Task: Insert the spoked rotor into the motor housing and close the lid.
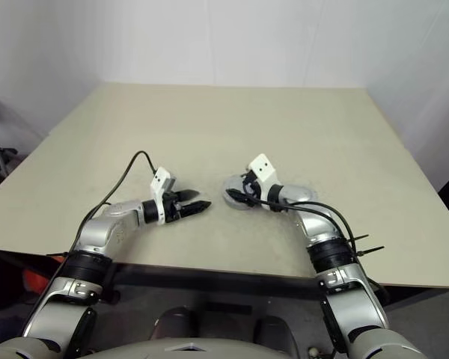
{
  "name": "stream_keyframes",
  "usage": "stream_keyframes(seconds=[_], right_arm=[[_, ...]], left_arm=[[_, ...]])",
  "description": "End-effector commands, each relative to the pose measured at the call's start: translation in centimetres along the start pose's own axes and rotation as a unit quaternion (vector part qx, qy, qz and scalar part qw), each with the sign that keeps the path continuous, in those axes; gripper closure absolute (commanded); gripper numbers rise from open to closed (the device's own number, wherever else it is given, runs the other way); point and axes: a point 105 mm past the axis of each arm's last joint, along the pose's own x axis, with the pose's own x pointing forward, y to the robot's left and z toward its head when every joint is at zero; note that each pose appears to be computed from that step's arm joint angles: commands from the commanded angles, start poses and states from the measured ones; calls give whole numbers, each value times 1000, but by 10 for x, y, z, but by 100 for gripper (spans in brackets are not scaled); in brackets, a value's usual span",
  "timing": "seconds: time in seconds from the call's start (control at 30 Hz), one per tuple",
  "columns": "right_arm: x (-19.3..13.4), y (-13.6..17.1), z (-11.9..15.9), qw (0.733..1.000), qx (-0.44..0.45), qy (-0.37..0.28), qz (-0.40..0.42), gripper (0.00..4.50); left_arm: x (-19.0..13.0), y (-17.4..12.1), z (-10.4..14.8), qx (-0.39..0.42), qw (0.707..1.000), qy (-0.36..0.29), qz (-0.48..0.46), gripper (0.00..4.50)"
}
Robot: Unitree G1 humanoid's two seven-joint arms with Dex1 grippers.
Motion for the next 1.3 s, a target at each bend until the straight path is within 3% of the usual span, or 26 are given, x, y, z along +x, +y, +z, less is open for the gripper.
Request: stream_keyframes(seconds=[0.03, 0.33, 0.7, 1.3], right_arm=[[4, -4, 9, 1000, -9, -6, -10, 146], [3, -14, 22, 999, -21, -24, -25, 146], [-8, 4, 49, 996, -37, -79, 8, 146], [1, -5, 13, 999, -23, -25, -7, 146]], left_arm=[[0, -4, 11, 16, 1000, -13, -5, 70], [1, -4, 10, 15, 1000, -13, -8, 70], [0, -2, 10, 15, 1000, -12, -5, 70], [0, -2, 10, 14, 1000, -13, -2, 70]])
